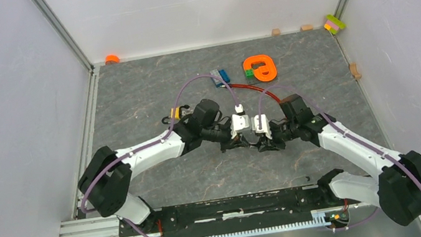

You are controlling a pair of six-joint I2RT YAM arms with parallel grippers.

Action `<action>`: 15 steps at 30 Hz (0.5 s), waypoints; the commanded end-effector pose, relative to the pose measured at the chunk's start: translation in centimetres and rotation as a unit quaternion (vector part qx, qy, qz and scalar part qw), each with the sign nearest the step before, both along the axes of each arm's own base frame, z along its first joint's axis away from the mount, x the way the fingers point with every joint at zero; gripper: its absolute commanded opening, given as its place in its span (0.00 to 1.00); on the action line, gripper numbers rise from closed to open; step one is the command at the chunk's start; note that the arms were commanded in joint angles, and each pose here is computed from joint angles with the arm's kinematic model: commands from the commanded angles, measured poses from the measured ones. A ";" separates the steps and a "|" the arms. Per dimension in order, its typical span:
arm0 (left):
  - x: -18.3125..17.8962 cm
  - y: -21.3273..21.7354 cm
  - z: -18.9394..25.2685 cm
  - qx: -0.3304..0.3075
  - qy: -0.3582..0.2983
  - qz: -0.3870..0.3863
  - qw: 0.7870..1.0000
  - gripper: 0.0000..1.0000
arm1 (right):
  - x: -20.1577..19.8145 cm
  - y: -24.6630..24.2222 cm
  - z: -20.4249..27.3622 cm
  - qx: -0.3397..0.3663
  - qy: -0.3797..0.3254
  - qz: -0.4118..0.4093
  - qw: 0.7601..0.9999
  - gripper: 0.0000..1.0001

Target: Unlock with the key

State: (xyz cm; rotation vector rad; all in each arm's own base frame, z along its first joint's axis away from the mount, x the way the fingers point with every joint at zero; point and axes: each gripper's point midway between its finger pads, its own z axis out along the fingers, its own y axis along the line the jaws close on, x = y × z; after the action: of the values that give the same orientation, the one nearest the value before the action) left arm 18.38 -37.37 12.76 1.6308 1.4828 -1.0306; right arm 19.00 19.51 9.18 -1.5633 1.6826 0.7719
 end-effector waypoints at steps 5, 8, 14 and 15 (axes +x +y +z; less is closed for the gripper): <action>-0.9 0.5 -0.7 -0.056 0.129 0.015 0.990 0.03 | 4.2 -2.7 1.5 -0.081 -0.144 -0.069 0.984 0.00; -0.2 0.8 -1.0 -0.057 0.142 0.032 0.988 0.04 | 4.3 -3.2 1.3 -0.090 -0.147 -0.079 0.982 0.00; -0.3 1.1 -2.6 -0.038 0.241 0.067 0.968 0.02 | 2.9 -3.1 -0.2 -0.086 -0.137 -0.055 0.985 0.04; -0.4 1.1 -2.9 -0.040 0.259 0.068 0.963 0.02 | 2.5 -2.9 -0.5 -0.083 -0.131 -0.045 0.987 0.05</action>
State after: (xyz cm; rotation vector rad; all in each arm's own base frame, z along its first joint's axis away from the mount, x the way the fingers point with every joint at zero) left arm 20.11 -37.15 11.45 1.3345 1.6413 -1.2696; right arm 20.39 18.14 9.48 -1.6034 1.6201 0.4896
